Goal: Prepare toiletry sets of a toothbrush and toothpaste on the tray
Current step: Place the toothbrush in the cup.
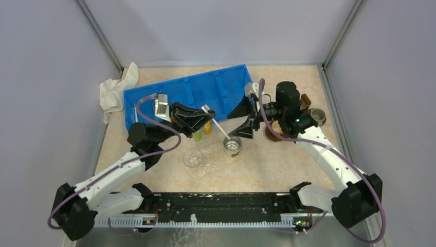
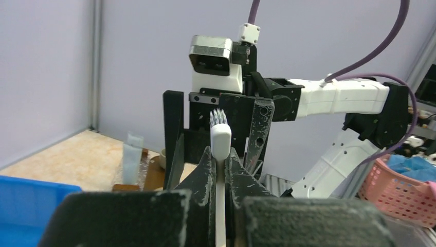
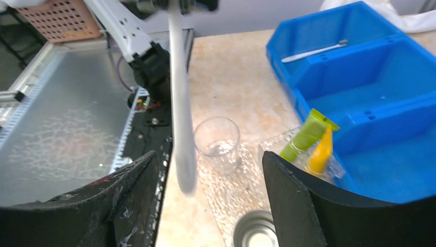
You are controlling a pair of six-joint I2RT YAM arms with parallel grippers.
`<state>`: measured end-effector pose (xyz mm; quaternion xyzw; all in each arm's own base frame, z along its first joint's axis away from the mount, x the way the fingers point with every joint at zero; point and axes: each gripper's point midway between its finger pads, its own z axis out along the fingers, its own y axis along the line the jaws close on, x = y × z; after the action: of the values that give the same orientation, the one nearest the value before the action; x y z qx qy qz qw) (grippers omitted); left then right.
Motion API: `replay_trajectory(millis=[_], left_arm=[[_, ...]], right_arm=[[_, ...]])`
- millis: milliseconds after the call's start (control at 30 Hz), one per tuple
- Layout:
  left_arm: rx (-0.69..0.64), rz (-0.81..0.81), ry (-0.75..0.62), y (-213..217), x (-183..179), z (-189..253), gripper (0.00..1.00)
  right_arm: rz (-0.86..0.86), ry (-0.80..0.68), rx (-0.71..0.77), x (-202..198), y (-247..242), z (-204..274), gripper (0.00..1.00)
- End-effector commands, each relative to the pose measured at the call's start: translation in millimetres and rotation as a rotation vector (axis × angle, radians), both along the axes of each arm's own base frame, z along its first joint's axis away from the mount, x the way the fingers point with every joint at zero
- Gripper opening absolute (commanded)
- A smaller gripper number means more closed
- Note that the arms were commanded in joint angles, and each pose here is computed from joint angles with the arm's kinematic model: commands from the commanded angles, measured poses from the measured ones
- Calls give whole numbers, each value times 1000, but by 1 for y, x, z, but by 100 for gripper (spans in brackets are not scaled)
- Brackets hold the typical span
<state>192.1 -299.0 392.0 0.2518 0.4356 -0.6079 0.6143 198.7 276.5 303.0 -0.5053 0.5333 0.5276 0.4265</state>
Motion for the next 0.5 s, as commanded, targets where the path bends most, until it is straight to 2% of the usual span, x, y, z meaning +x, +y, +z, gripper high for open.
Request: replay_trajectory(millis=[0, 233, 467], left_arm=[[150, 175, 76, 22, 9, -31, 0], [319, 427, 282, 75, 14, -64, 0], [391, 502, 399, 96, 10, -99, 0]], right_arm=[[-66, -168, -17, 2, -21, 9, 74], [-151, -199, -31, 12, -32, 2, 76], [-187, -204, -17, 17, -40, 3, 77]])
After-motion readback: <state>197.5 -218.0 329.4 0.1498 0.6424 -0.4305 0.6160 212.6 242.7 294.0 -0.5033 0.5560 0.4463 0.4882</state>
